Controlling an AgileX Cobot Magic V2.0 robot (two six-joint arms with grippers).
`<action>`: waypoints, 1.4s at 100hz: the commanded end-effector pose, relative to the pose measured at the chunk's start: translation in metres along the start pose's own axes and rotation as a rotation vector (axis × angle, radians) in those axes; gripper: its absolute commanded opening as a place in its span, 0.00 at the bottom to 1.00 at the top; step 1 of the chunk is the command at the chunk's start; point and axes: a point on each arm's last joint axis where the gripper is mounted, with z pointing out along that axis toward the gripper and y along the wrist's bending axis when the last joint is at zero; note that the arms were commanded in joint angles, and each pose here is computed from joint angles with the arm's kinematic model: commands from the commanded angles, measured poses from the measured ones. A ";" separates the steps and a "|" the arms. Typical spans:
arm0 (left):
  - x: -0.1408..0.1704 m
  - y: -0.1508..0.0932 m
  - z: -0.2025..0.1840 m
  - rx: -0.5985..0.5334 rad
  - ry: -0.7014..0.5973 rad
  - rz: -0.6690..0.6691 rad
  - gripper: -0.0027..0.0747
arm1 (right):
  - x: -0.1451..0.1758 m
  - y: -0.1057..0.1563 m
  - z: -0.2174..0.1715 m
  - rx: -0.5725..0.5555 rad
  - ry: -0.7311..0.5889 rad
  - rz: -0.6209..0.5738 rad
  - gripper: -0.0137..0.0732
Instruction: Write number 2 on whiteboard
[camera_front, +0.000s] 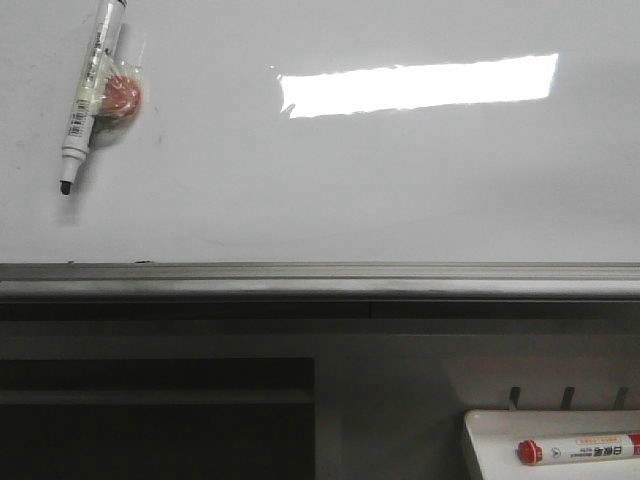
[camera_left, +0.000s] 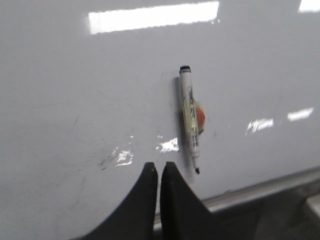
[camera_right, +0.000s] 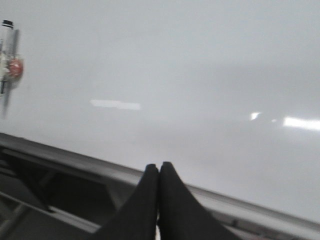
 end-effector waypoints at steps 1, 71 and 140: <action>-0.012 0.007 0.002 -0.004 0.041 0.148 0.14 | -0.029 -0.003 -0.004 0.062 -0.102 -0.123 0.10; -0.041 -0.005 0.110 0.255 0.155 -0.233 0.51 | -0.032 0.007 0.001 -0.039 -0.049 0.058 0.73; -0.009 -0.016 0.200 0.170 0.286 -0.223 0.36 | -0.033 0.009 0.001 -0.068 -0.057 0.104 0.73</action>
